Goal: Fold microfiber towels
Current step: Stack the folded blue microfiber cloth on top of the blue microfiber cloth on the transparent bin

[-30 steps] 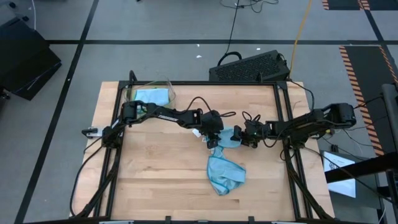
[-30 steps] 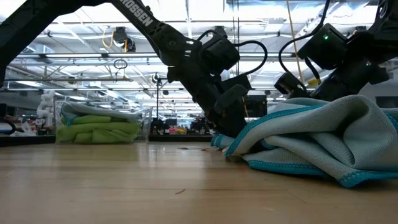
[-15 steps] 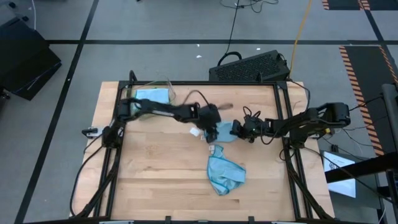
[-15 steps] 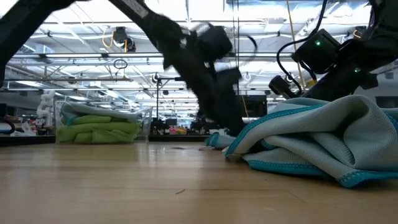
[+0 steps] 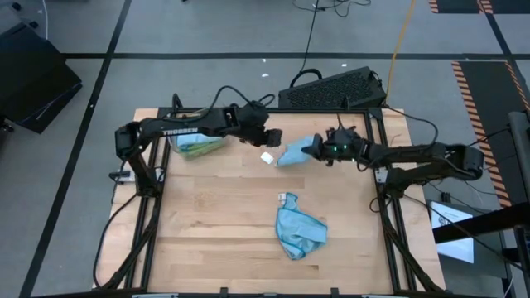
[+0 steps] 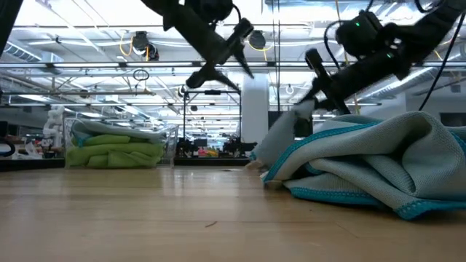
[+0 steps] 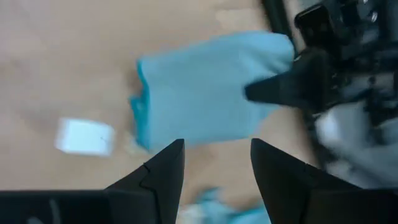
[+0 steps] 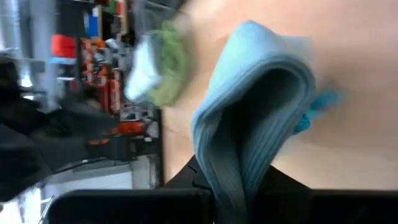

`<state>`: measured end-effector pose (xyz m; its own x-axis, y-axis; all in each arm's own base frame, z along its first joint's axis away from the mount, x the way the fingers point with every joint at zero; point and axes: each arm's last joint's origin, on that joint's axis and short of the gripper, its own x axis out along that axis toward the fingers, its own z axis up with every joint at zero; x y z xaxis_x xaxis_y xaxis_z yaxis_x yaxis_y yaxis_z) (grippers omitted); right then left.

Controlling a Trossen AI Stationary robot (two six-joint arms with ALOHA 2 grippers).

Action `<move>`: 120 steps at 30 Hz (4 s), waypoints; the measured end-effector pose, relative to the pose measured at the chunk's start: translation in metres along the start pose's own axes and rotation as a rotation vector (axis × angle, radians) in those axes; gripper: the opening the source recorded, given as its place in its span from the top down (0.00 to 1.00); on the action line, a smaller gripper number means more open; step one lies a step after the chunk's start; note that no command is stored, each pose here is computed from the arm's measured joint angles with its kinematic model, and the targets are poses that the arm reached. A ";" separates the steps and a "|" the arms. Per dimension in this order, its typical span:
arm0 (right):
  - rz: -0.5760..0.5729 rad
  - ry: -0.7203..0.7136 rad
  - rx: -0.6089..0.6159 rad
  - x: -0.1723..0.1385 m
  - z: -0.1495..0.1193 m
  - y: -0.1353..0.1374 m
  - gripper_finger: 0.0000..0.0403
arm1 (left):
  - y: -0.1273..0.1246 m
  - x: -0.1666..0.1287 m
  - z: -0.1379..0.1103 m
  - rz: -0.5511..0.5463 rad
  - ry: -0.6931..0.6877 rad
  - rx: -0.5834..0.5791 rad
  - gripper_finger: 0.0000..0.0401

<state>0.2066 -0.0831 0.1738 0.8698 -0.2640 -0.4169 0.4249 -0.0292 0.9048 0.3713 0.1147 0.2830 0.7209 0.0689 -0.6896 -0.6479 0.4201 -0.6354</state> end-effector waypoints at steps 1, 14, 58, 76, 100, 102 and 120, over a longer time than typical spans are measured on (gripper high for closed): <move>0.013 -0.002 -0.013 0.000 0.004 0.008 0.96 | -0.002 0.000 0.001 -0.028 0.004 -0.078 0.54; 0.178 -0.165 -0.083 -0.016 0.070 0.084 0.96 | -0.041 0.008 -0.002 -0.280 -0.261 -0.525 0.39; 0.310 -0.191 -0.162 -0.036 0.100 0.113 0.96 | -0.012 0.059 0.053 -0.773 -0.572 -1.293 0.28; 0.308 -0.115 -0.112 -0.034 0.098 0.111 0.90 | -0.009 0.052 0.062 -0.713 -0.784 -1.064 0.97; 0.345 0.088 -0.085 -0.061 0.135 0.094 0.29 | 0.003 -0.070 0.043 0.079 -1.262 -0.810 0.97; 0.344 0.085 -0.091 -0.062 0.137 0.093 0.29 | 0.010 -0.075 0.035 0.144 -1.288 -0.854 0.97; 0.339 0.065 -0.112 -0.071 0.148 0.086 0.29 | 0.072 -0.086 0.024 0.379 -1.394 -1.007 0.97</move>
<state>0.1447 -0.2100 0.2942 0.9786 -0.1783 -0.1023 0.1309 0.1568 0.9789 0.2692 0.1609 0.3049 -0.1866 0.8997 -0.3947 -0.3121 -0.4352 -0.8445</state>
